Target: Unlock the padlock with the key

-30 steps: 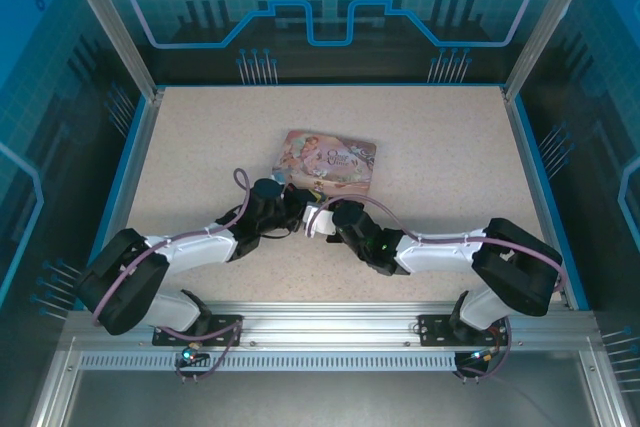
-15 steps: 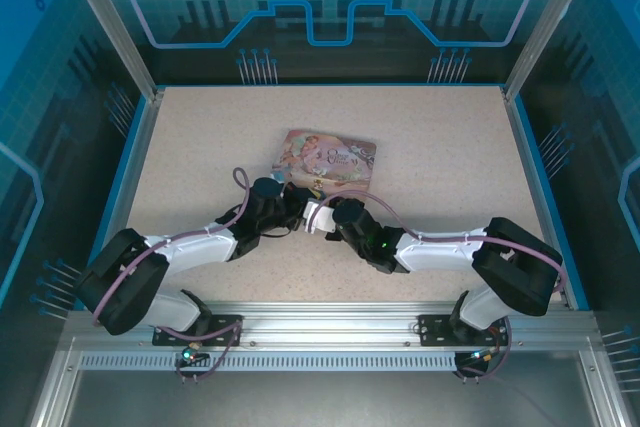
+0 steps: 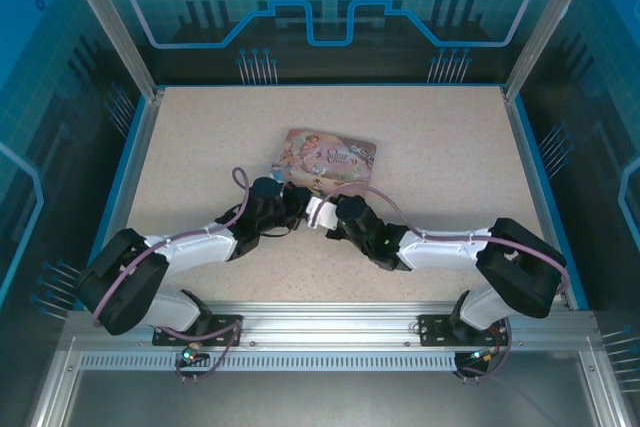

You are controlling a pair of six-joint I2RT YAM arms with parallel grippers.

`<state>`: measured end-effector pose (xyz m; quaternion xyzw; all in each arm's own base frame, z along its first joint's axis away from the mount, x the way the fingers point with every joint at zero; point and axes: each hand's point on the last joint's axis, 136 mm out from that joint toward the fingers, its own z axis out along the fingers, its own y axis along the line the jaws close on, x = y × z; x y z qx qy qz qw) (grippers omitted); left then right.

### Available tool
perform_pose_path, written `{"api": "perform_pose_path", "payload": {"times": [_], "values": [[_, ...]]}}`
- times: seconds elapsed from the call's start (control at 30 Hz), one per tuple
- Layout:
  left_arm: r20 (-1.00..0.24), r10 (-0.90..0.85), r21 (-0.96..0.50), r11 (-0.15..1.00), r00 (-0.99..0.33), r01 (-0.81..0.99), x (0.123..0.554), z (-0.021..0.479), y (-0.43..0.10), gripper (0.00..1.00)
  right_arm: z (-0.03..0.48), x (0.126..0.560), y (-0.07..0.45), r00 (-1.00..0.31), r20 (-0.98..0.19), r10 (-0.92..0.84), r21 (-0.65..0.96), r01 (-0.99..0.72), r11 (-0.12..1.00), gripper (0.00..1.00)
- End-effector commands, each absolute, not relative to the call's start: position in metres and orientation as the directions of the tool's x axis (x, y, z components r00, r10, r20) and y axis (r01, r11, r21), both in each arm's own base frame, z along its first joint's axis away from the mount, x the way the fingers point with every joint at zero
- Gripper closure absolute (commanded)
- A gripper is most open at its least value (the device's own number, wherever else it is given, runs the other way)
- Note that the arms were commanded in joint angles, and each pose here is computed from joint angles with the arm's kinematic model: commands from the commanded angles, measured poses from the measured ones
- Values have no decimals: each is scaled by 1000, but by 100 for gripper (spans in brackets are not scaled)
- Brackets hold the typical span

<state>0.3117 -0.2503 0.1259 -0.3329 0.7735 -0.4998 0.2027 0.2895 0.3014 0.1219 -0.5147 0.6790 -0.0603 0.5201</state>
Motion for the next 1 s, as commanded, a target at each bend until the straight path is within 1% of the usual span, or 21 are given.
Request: {"api": "perform_pose_path", "payload": {"times": [0.0,0.27,0.43,0.53,0.6,0.7,0.8,0.87,0.97], "values": [[-6,-683,-949,233,-731,-210,316,163,-264,100,141,296,302,11,-740,-673,-521,-642,562,100],[-5,-682,-950,232,-731,-209,316,162,-265,100,135,294,300,-143,-827,-543,-310,-690,654,100],[-10,-689,-948,236,-724,-212,316,159,-263,100,125,291,295,-175,-818,-548,-297,-688,662,100],[-17,-699,-944,248,-715,-220,314,153,-258,100,117,287,288,-182,-799,-573,-310,-692,652,83],[-30,-706,-935,270,-707,-230,313,146,-253,100,113,281,282,-184,-792,-582,-313,-696,646,70],[-42,-717,-922,296,-695,-250,311,135,-245,100,109,275,268,-210,-770,-602,-320,-688,651,58],[-54,-718,-912,319,-694,-259,310,128,-241,100,116,267,256,-230,-778,-584,-300,-682,667,47],[-63,-712,-902,341,-700,-265,307,123,-240,100,122,265,249,-261,-803,-536,-237,-684,690,41],[-64,-707,-894,355,-704,-275,305,115,-239,100,128,268,239,-381,-820,-428,-71,-673,736,35]]}}
